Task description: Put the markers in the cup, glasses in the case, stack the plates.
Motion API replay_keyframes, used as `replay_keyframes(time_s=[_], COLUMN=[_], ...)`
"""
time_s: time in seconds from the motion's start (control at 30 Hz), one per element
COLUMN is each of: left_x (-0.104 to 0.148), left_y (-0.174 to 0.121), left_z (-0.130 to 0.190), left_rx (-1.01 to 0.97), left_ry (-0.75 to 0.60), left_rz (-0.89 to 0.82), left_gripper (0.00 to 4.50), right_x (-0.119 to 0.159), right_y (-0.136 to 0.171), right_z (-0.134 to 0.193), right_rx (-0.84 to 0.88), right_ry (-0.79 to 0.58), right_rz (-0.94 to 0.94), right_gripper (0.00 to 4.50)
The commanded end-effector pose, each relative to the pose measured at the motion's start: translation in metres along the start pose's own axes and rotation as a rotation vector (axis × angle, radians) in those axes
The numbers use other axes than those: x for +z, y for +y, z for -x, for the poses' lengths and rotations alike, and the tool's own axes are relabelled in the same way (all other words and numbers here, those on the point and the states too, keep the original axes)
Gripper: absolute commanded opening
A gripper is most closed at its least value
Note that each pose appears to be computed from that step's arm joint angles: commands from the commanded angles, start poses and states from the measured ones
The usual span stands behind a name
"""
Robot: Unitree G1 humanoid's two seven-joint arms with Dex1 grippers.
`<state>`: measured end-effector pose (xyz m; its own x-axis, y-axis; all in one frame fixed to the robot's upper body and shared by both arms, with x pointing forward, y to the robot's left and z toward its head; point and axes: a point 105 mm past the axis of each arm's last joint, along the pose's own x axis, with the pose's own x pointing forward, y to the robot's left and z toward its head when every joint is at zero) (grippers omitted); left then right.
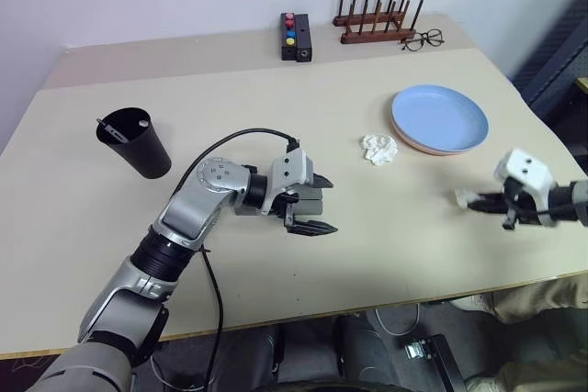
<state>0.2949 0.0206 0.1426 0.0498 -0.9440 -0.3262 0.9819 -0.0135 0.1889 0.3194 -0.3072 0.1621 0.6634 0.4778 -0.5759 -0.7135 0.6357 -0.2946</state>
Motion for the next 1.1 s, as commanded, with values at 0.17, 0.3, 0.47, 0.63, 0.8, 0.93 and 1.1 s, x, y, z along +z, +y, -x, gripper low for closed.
replay_keyframes(time_s=[0.17, 0.3, 0.47, 0.63, 0.8, 0.93, 1.1], left_x=[0.011, 0.012, 0.012, 0.009, 0.008, 0.007, 0.007], left_y=[0.002, 0.004, 0.007, 0.006, 0.007, 0.006, 0.007], left_z=[0.002, 0.002, 0.010, 0.018, 0.021, 0.020, 0.017], left_rx=[0.037, 0.060, 0.098, 0.121, 0.138, 0.139, 0.141], left_ry=[-0.037, -0.045, -0.047, -0.031, -0.023, -0.021, -0.019], left_rz=[-0.023, -0.016, 0.004, 0.014, 0.022, 0.025, 0.022], left_gripper=[4.50, 4.50, 4.50, 4.50, 4.50, 4.50, 4.50], right_x=[0.098, 0.090, 0.063, 0.057, 0.074, 0.078, 0.071], right_y=[-0.043, -0.059, -0.067, -0.070, -0.068, -0.070, -0.076], right_z=[-0.003, -0.031, -0.059, -0.068, -0.068, -0.067, -0.069], right_rx=[-0.207, -0.280, -0.304, -0.331, -0.310, -0.345, -0.429], right_ry=[-0.329, -0.293, -0.208, -0.188, -0.245, -0.248, -0.209], right_rz=[0.146, 0.134, 0.064, 0.044, 0.070, 0.118, 0.132], right_gripper=[0.06, 0.06, 2.03, 4.44, 4.44, 4.44, 4.44])
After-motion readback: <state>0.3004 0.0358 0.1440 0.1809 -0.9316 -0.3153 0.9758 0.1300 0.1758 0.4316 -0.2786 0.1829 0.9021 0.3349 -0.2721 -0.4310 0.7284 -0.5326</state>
